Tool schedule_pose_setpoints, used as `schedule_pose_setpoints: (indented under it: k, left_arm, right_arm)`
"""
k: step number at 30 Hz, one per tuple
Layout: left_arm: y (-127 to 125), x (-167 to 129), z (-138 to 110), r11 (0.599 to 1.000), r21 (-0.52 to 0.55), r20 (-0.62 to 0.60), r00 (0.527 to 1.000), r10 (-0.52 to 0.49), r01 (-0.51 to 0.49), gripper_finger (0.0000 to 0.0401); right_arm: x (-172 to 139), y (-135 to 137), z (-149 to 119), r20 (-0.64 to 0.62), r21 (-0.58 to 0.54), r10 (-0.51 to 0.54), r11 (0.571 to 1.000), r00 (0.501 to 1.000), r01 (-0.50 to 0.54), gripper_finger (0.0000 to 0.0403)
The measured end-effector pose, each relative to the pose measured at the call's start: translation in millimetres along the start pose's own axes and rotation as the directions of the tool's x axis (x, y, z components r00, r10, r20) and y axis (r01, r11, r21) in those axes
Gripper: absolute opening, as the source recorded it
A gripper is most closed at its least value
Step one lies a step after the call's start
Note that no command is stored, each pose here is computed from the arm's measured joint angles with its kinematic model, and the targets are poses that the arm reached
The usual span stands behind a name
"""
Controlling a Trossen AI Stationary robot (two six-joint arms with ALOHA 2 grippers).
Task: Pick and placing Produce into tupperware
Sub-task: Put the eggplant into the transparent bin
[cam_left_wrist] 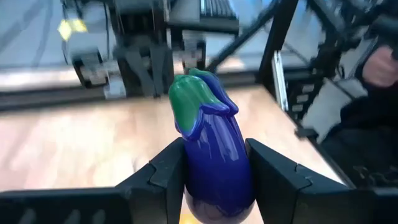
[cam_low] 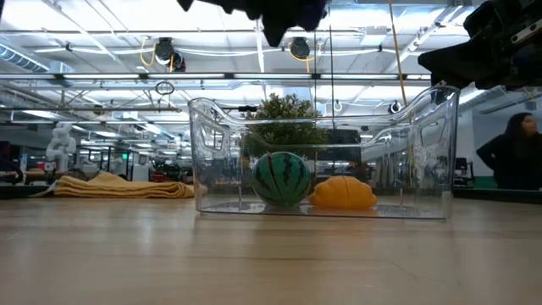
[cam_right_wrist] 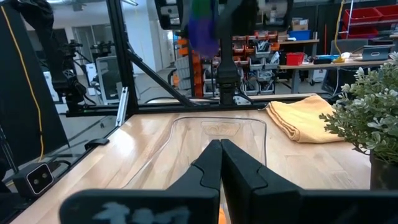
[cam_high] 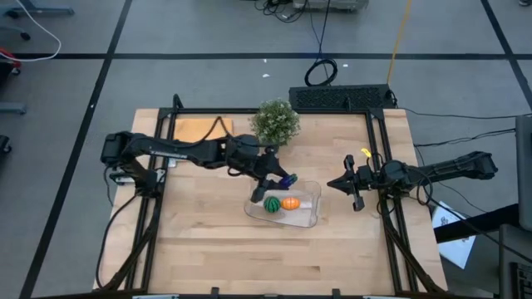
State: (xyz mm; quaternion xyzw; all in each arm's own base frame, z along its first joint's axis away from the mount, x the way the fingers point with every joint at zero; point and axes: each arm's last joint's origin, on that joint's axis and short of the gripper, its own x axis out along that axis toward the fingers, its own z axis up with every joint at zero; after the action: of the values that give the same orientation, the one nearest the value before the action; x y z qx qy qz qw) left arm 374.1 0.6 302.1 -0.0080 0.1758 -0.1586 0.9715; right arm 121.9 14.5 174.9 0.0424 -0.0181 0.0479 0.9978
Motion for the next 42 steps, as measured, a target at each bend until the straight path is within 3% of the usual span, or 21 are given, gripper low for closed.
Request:
schedule_pose_setpoints:
  k: [5,14,24,32,42]
  left_arm:
    - [9.2,27.0,-7.6,1.0,-0.02,-0.127,0.992,-0.009,0.007,0.0152]
    - [20.0,67.6,-11.2,0.994,-0.05,-0.239,0.965,-0.103,0.093,0.0152]
    - [16.2,85.7,-28.9,0.991,-0.063,-0.364,0.921,-0.137,0.122,0.0152]
    - [4.9,88.8,-30.2,0.995,-0.03,-0.397,0.913,-0.098,0.094,0.0152]
    - [-2.0,104.1,-51.2,0.999,0.026,-0.485,0.874,-0.017,0.034,0.0152]
  right_arm:
    - [0.0,-0.1,-0.7,-0.007,0.0,-0.001,1.0,1.0,0.001,0.0]
    - [0.2,-0.2,-2.5,-0.026,-0.001,-0.002,1.0,1.0,0.002,0.0]
    - [1.1,-0.2,-3.1,-0.03,-0.001,-0.002,1.0,1.0,0.002,0.0]
    - [1.4,-0.3,-3.4,-0.033,-0.005,-0.003,1.0,0.999,0.003,0.0]
    - [1.4,-0.2,-3.4,-0.033,-0.008,-0.003,1.0,0.999,0.002,0.0]
